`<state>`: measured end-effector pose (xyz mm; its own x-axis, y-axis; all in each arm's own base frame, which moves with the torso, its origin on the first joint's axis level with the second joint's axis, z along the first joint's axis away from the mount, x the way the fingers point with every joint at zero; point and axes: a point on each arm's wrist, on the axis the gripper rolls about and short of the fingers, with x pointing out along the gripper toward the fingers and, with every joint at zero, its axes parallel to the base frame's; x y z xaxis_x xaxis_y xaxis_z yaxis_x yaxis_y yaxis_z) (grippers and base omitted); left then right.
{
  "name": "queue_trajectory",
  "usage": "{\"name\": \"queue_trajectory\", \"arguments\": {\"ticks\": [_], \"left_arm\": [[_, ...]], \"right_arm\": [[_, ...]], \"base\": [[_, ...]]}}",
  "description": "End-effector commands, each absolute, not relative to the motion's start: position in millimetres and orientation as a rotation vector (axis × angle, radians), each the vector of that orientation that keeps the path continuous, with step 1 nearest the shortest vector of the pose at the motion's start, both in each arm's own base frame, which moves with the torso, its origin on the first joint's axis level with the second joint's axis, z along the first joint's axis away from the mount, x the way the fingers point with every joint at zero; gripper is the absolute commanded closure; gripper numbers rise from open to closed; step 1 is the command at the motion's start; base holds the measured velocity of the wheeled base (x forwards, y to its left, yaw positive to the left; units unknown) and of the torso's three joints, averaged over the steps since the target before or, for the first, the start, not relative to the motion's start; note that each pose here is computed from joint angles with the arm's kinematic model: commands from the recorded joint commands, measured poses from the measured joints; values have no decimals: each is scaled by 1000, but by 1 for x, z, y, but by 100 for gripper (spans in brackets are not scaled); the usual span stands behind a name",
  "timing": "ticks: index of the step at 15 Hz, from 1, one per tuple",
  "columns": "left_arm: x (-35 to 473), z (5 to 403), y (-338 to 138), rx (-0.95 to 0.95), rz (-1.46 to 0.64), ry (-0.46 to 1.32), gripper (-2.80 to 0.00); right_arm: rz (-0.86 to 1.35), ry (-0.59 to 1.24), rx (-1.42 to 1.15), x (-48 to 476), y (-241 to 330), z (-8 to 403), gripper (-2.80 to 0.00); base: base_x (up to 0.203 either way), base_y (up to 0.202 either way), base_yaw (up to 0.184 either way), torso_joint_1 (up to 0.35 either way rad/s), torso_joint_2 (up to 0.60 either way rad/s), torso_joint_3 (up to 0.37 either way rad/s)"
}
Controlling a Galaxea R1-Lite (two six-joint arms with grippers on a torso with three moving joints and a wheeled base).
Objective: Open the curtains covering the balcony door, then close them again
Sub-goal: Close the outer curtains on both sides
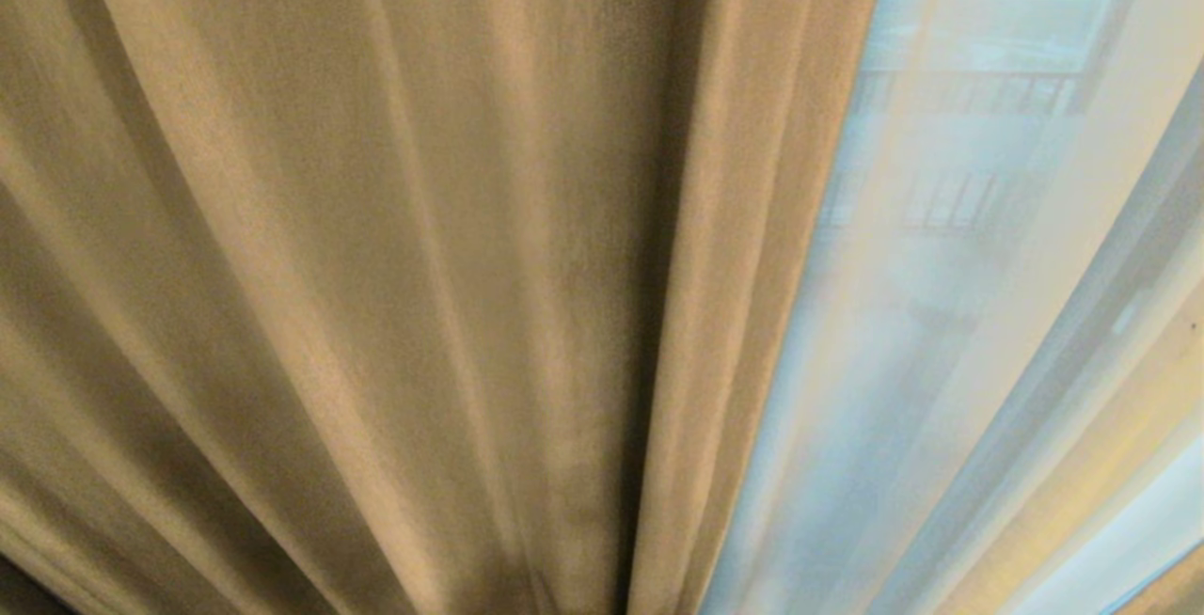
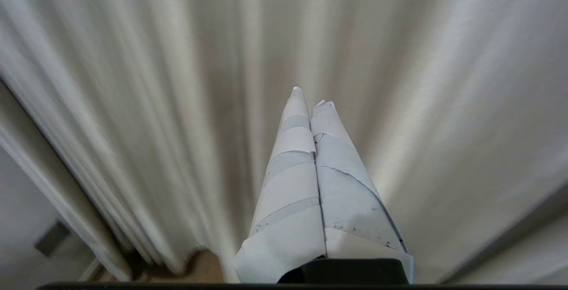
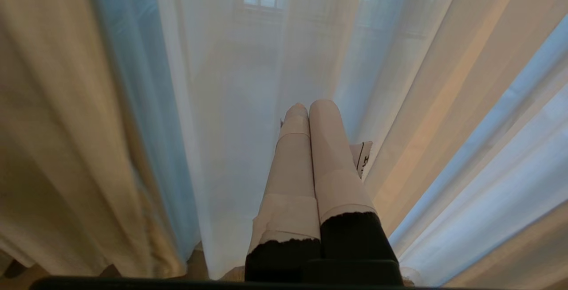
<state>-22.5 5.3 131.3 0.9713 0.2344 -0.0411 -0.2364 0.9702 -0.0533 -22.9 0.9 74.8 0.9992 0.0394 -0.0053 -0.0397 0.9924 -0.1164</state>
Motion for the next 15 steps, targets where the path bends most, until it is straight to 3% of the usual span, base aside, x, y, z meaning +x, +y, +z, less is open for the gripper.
{"name": "queue_trajectory", "arguments": {"ticks": [1,4,7,15], "left_arm": [[-34,110,5,-16,221,-41,0],[-27,90,4,44,173,-72,0],[-23,79,-1,31,-19,-29,0],[-23,76,-1,24,-23,-1,0]], "right_arm": [[42,4,-118,-23,1,75,0],[42,4,-118,-23,1,75,0],[42,4,-118,-23,1,75,0],[42,4,-118,-23,1,75,0]], "base": [[0,0,0,0,0,0],[0,0,0,0,0,0],[0,0,0,0,0,0],[0,0,0,0,0,0]]}}
